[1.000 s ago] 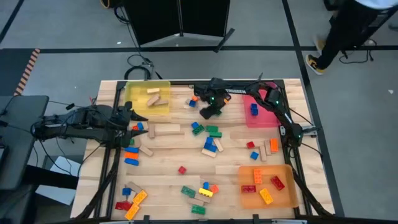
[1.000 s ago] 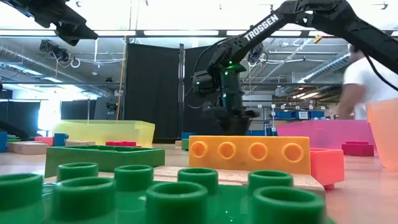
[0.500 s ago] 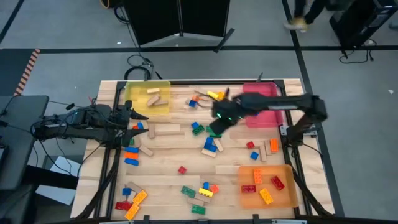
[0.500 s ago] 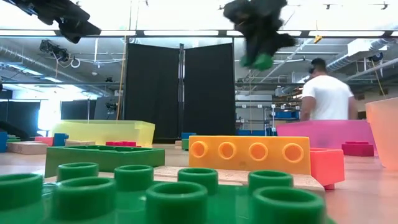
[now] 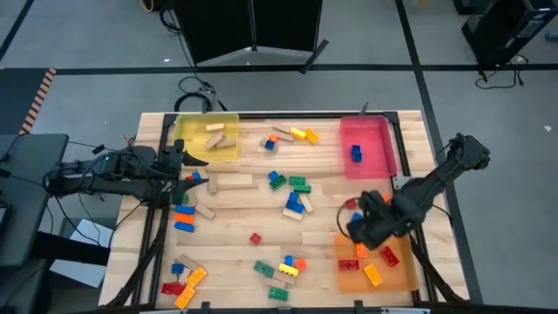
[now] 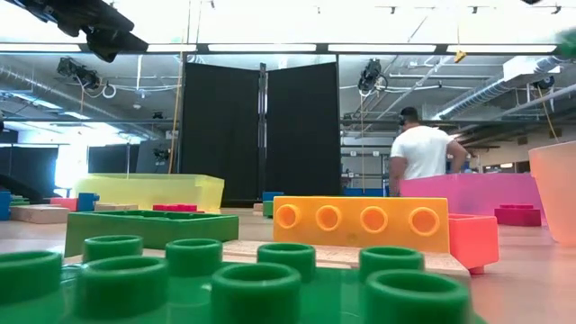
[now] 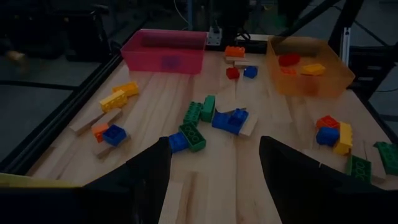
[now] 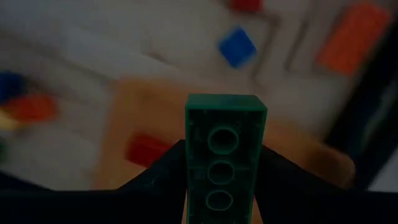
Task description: Sort blocks by size
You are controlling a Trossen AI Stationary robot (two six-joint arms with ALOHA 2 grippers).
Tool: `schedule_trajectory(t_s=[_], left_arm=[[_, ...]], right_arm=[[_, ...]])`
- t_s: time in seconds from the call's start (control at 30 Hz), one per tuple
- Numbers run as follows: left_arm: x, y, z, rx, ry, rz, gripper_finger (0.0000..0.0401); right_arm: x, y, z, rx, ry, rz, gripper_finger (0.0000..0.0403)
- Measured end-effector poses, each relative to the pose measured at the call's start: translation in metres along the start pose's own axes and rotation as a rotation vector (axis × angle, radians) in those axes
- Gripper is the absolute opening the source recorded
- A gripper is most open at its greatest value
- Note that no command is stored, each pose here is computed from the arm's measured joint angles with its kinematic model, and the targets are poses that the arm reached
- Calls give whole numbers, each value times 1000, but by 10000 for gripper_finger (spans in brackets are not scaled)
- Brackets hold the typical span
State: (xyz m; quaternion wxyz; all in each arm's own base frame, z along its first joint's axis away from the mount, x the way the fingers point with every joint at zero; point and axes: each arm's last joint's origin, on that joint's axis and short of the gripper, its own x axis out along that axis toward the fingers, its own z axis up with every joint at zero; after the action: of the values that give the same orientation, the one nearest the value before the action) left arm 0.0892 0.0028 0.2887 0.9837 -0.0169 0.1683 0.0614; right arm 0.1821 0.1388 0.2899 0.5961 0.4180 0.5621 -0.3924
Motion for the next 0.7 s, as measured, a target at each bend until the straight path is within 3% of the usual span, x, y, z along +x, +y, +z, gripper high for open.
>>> schedule_trajectory(t_s=[0.13,0.3,0.6,0.7], left_arm=[[0,0,0,0,0,2,253],[0,0,0,0,0,10,253],[0,0,-2,3,19,11,253],[0,0,-2,3,19,11,253]], right_arm=[[20,-8,-25,-21,58,-18,153],[51,-12,-48,-16,112,75,153],[94,-20,-70,-21,164,64,154],[103,-20,-74,-34,158,21,182]])
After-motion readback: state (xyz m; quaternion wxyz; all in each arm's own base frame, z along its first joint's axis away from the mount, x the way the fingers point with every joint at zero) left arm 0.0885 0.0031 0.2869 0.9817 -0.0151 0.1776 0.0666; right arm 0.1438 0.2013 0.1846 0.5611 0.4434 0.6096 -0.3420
